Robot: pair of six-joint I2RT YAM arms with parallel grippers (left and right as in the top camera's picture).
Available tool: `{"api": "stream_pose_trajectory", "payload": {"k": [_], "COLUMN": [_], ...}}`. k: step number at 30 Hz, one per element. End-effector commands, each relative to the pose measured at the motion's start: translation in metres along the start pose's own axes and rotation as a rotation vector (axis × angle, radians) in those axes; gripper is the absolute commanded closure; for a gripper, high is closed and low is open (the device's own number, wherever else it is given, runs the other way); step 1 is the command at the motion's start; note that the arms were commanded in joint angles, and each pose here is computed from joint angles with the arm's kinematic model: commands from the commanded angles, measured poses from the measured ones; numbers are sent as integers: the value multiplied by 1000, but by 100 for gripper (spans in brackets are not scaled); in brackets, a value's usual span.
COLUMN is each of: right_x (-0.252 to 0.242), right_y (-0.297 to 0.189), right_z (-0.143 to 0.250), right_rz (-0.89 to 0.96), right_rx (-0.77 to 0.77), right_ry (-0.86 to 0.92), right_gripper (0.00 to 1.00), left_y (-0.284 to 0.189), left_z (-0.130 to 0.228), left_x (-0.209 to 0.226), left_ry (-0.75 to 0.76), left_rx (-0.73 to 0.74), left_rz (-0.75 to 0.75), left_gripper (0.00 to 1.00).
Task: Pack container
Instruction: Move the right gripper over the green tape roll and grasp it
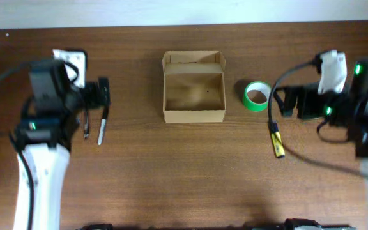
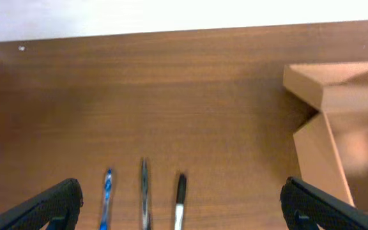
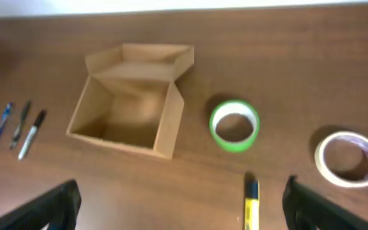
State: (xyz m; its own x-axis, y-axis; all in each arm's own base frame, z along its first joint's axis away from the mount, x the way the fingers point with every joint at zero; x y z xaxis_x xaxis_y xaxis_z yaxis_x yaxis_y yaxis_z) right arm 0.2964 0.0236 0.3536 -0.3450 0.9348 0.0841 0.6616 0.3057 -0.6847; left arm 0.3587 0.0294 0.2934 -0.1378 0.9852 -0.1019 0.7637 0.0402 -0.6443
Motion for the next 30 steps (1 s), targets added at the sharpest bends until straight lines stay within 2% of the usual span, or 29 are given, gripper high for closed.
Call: {"api": "stream_pose_trajectory", "payload": {"k": [1, 7, 9, 14, 18, 21, 26, 30], "right_x": [-9, -56, -65, -77, -81, -82, -87, -94], "right_y": [7, 53, 75, 138, 184, 204, 233, 250], "right_z": [-24, -23, -16, 17, 51, 63, 79, 94], "right_rz": [-13, 175, 181, 155, 224, 269, 307, 315], "right_rx": [4, 138, 205, 407, 582, 634, 680, 719], "right_ry": [4, 223, 268, 343, 377, 365, 382, 401], "right_gripper": [1, 1, 1, 1, 1, 3, 14, 18], "left_y": [28, 71, 82, 102, 110, 110, 110, 110], "left_z": [-2, 22, 30, 45, 52, 52, 52, 52], "left_x": [14, 57, 65, 71, 72, 72, 72, 72], "left_ry": [-42, -137, -152, -169, -174, -174, -174, -174], "left_rx": [68, 193, 223, 286, 312, 313, 313, 313], "left_rz": [92, 36, 20, 15, 14, 14, 14, 14], "left_gripper": [1, 1, 1, 1, 1, 1, 1, 1]}}
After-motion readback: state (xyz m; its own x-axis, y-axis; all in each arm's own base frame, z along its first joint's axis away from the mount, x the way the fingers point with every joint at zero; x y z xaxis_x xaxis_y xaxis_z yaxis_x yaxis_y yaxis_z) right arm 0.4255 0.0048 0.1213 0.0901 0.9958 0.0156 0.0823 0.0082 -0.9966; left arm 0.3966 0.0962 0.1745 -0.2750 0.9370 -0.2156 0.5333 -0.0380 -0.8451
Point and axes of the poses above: each gripper's point midway between its finger pads, its own y axis out along the fingers, its own x axis along the line the jaws close on, z = x × y, the point moved 4 cm from there along -y, back along the fingers, and after that the axes turned 12 degrees about -y, right-handed, at the moved point
